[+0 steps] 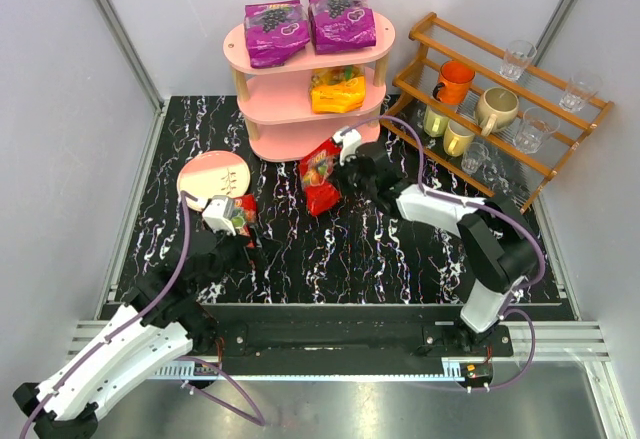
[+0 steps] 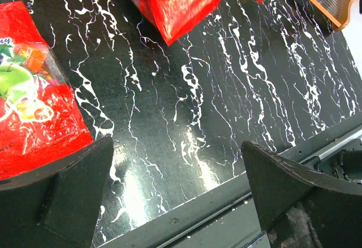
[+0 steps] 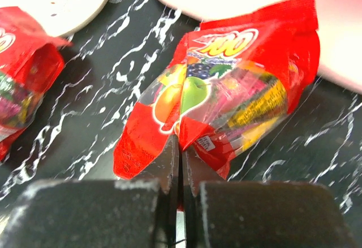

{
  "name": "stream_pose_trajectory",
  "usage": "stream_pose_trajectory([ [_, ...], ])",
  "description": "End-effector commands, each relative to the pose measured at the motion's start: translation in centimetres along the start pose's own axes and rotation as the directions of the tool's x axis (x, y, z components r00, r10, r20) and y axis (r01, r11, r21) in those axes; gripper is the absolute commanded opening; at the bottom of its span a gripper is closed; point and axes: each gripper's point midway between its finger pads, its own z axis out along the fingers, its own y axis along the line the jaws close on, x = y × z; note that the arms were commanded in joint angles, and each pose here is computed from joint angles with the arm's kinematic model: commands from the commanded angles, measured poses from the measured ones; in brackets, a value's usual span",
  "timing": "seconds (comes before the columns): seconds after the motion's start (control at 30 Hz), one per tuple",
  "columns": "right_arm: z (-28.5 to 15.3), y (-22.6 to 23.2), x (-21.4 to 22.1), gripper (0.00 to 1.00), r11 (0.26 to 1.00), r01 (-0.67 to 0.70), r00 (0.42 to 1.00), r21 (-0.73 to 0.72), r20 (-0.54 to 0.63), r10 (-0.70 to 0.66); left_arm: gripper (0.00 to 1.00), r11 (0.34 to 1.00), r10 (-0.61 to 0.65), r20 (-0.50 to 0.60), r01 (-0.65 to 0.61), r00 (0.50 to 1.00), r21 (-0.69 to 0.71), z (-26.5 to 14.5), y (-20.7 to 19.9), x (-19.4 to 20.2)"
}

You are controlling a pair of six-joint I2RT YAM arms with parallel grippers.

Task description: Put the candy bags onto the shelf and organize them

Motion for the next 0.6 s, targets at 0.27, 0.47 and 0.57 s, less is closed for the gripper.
stream_pose_trajectory([
  [0.27, 2.6, -0.7, -11.7, 0.0, 0.941, 0.329, 0.907, 0.083, 0.25, -0.339, 0.99, 1.0, 0.02, 0.055, -0.02, 0.998, 0.012, 0.9, -0.5, -1.5],
  [0.47, 3.2, -0.2, -13.7, 0.0, 0.94, 0.332, 0.89, 0.076, 0.306, -0.339, 0.99, 1.0, 0.011, 0.067, -0.011, 0.998, 0.009, 0.7, -0.4, -1.5],
  [0.57, 3.3, 0.1, -14.9, 0.0, 0.949, 0.306, 0.882, 0.073, 0.353, -0.312, 0.99, 1.0, 0.006, 0.07, -0.006, 0.998, 0.012, 0.7, -0.4, -1.6],
])
